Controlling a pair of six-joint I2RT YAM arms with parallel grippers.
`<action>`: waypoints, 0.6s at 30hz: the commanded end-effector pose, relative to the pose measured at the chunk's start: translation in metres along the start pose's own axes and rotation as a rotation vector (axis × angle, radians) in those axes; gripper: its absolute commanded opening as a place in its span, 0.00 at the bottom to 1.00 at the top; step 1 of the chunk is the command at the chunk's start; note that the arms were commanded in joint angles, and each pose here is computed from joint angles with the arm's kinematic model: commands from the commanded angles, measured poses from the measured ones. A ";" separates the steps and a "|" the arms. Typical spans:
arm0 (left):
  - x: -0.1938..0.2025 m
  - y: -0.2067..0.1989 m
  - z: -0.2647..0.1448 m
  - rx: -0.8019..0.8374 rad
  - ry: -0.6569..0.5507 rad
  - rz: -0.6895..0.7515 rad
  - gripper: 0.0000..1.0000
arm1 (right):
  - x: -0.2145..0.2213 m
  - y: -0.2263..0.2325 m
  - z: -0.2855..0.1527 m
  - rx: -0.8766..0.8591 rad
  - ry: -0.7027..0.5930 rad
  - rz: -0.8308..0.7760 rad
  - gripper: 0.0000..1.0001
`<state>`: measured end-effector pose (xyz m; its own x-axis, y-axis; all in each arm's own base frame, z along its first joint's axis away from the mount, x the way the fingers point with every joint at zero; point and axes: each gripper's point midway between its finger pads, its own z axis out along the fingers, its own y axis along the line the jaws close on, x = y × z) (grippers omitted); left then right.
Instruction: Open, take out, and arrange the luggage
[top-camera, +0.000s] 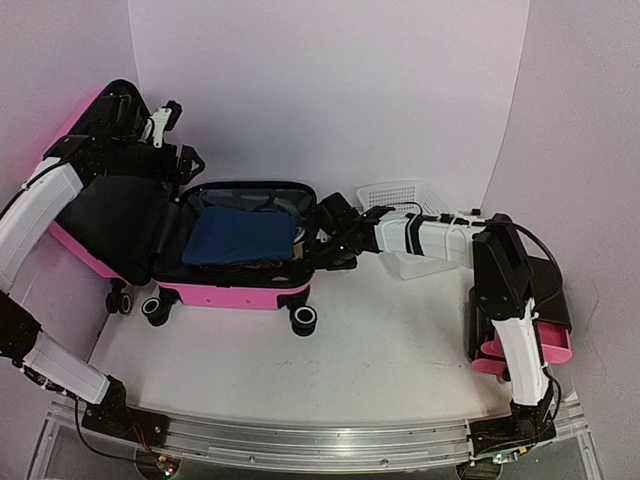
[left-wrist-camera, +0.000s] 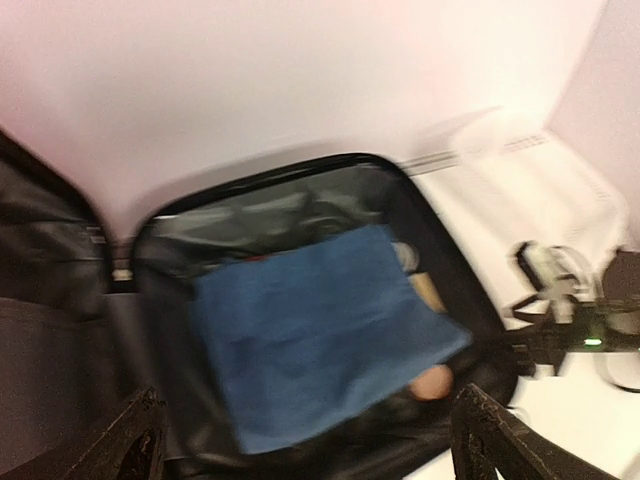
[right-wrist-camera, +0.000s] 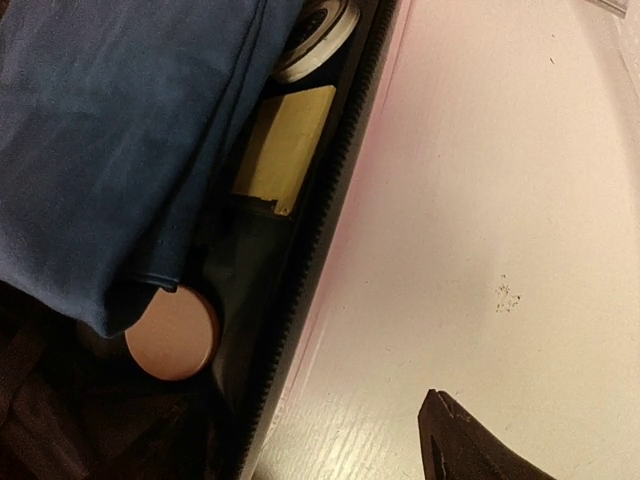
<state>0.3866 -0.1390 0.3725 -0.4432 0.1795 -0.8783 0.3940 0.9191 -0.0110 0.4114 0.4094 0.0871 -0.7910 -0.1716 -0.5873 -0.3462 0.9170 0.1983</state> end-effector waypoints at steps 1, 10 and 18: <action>-0.038 -0.068 -0.034 0.362 -0.124 -0.113 0.99 | -0.011 0.002 -0.044 -0.021 0.028 -0.077 0.82; -0.013 -0.153 -0.024 0.525 -0.063 -0.037 0.97 | -0.035 -0.037 -0.113 -0.050 0.012 -0.112 0.98; 0.062 -0.162 0.032 0.534 0.123 -0.126 0.97 | -0.018 -0.149 -0.122 0.174 0.132 -0.212 0.98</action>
<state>0.3157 -0.2780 0.3245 -0.5455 0.1787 -0.8188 0.6907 0.6493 -0.3184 0.4134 0.2795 0.1817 -0.7699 -0.2838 -0.5716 -0.3968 0.9144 0.0804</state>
